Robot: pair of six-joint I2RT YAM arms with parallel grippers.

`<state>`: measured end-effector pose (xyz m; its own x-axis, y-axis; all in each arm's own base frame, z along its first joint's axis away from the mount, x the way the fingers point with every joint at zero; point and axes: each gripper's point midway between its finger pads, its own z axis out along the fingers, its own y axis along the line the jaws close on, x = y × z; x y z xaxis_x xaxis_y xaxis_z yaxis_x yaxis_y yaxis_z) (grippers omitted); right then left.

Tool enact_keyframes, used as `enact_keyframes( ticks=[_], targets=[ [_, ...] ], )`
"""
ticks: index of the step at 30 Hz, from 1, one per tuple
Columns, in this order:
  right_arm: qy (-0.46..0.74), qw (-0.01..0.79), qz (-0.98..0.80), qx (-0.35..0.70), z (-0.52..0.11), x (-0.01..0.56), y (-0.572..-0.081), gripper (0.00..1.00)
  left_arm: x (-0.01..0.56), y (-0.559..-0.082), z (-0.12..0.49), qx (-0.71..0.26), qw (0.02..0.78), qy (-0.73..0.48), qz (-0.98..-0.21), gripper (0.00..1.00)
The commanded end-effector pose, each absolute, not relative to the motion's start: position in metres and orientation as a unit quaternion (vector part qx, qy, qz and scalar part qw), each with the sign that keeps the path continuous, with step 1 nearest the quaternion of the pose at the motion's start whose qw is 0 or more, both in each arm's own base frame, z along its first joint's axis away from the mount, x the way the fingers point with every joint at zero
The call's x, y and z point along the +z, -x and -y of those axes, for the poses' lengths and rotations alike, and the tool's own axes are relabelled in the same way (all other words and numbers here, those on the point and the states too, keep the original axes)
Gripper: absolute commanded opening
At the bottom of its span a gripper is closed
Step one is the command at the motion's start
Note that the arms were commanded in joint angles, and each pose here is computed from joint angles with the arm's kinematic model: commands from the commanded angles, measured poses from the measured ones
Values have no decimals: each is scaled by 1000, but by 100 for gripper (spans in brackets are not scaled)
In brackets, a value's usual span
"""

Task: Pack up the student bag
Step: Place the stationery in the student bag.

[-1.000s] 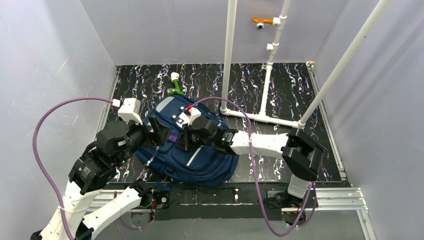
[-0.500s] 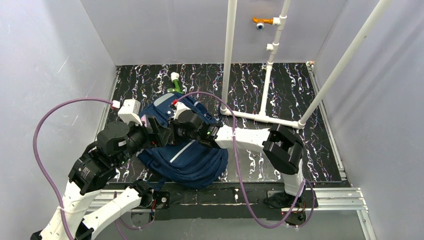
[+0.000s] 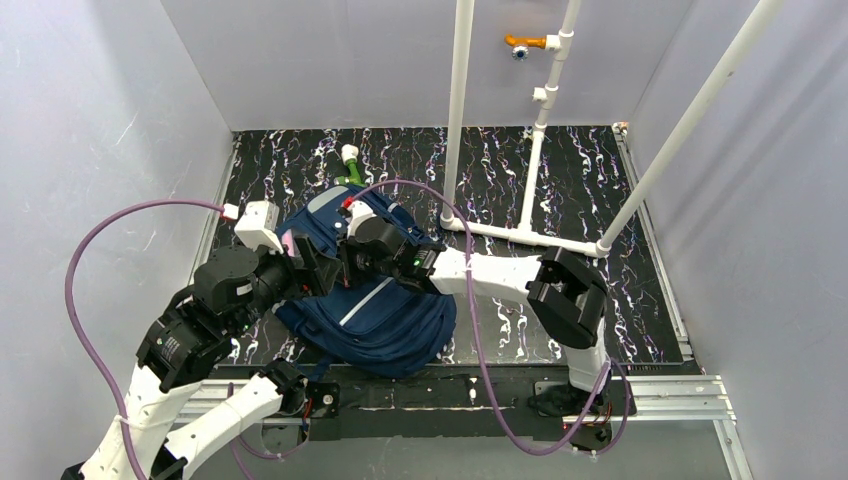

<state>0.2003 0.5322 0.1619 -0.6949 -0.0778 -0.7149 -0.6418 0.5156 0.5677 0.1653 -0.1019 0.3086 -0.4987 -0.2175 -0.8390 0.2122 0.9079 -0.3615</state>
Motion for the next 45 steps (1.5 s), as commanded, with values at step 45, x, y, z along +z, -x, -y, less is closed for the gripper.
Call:
enact_keyframes(
  ticks=[45],
  targets=[
    [232,389,-856,249,-354,116,-223,38,185,-230,12,-194,324,423,-824,77]
  ],
)
